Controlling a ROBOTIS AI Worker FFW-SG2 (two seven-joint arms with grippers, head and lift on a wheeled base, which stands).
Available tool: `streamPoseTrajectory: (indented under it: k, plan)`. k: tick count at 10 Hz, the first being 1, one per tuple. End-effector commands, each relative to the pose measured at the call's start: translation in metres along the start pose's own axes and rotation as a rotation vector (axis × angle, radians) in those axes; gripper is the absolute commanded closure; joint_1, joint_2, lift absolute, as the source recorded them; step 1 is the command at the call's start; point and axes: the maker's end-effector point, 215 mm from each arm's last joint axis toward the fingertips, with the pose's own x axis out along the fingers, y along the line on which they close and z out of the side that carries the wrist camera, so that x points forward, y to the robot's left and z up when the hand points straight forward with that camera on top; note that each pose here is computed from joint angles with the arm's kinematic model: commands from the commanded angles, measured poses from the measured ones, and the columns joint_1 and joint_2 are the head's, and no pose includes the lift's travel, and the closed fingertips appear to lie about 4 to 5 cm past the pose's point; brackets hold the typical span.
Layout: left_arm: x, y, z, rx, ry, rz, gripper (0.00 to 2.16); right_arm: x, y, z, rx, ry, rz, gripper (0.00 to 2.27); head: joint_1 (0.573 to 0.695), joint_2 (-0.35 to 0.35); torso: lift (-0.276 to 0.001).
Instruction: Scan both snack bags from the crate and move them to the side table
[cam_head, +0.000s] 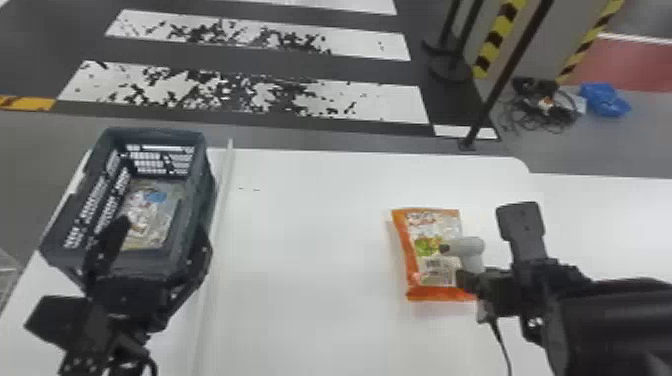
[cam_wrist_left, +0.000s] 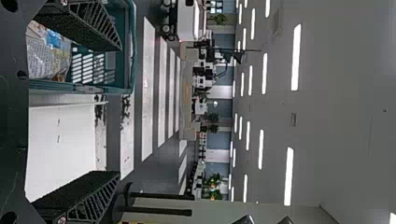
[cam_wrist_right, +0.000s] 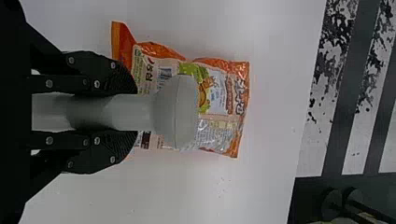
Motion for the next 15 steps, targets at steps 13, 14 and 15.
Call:
streamPoseTrajectory:
  k: [13,14,15]
  plan:
    - [-0.001,-0.001,-0.002,-0.004,0.006,0.000,0.04,0.079,-0.202,-0.021,0.103,-0.048,-0.230,2.24,0.695,-0.350,-0.029]
    - [-0.001,0.000,-0.002,-0.003,0.006,0.002,0.04,0.084,-0.206,-0.021,0.099,-0.050,-0.234,2.24,0.695,-0.350,-0.029]
    - [-0.001,-0.001,-0.002,-0.004,0.006,0.000,0.04,0.088,-0.208,-0.023,0.093,-0.046,-0.238,2.24,0.695,-0.350,-0.029]
